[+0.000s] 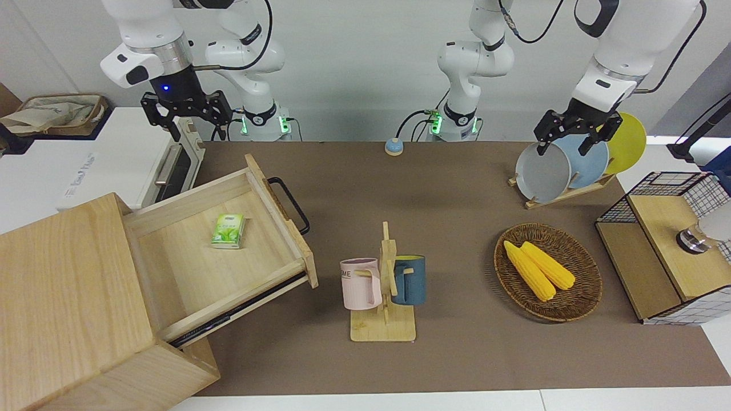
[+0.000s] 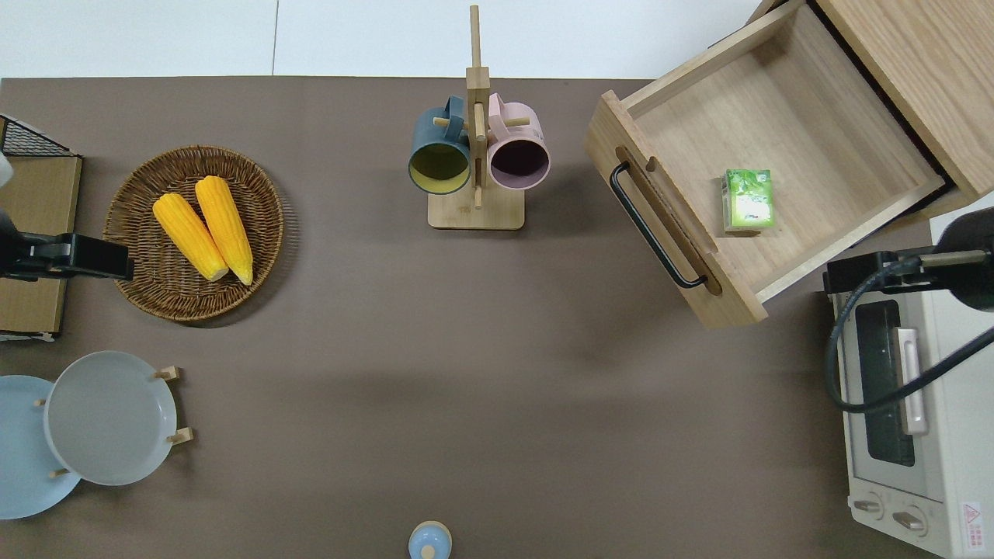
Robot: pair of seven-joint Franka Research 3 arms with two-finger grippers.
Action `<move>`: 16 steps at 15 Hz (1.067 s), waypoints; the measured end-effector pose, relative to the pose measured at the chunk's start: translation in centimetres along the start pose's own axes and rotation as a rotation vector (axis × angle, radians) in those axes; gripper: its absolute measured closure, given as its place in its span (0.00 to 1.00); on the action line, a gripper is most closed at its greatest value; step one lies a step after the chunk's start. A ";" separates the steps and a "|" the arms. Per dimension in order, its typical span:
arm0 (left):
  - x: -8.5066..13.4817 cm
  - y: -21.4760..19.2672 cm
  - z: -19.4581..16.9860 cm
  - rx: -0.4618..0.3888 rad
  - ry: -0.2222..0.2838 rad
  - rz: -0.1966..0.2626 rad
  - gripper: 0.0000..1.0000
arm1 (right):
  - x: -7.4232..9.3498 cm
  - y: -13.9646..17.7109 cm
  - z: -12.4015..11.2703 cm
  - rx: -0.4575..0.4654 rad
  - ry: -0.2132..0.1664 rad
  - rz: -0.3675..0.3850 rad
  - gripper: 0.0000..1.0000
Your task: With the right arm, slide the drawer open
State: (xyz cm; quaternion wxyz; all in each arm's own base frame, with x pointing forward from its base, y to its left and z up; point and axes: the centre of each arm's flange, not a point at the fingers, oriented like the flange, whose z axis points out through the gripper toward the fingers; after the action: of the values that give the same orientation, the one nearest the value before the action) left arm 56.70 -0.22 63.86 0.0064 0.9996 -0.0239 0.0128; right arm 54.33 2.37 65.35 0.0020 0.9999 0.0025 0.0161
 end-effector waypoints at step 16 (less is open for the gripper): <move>0.0 0.0 0.0 0.000 0.000 0.000 0.00 | 0.1 4.3 2.3 0.006 -0.056 -0.006 0.01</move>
State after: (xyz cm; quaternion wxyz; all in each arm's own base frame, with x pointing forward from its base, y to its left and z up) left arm 56.70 -0.22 63.86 0.0064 0.9996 -0.0239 0.0128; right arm 54.49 -1.92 63.07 -0.0011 0.9999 0.0055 -0.0120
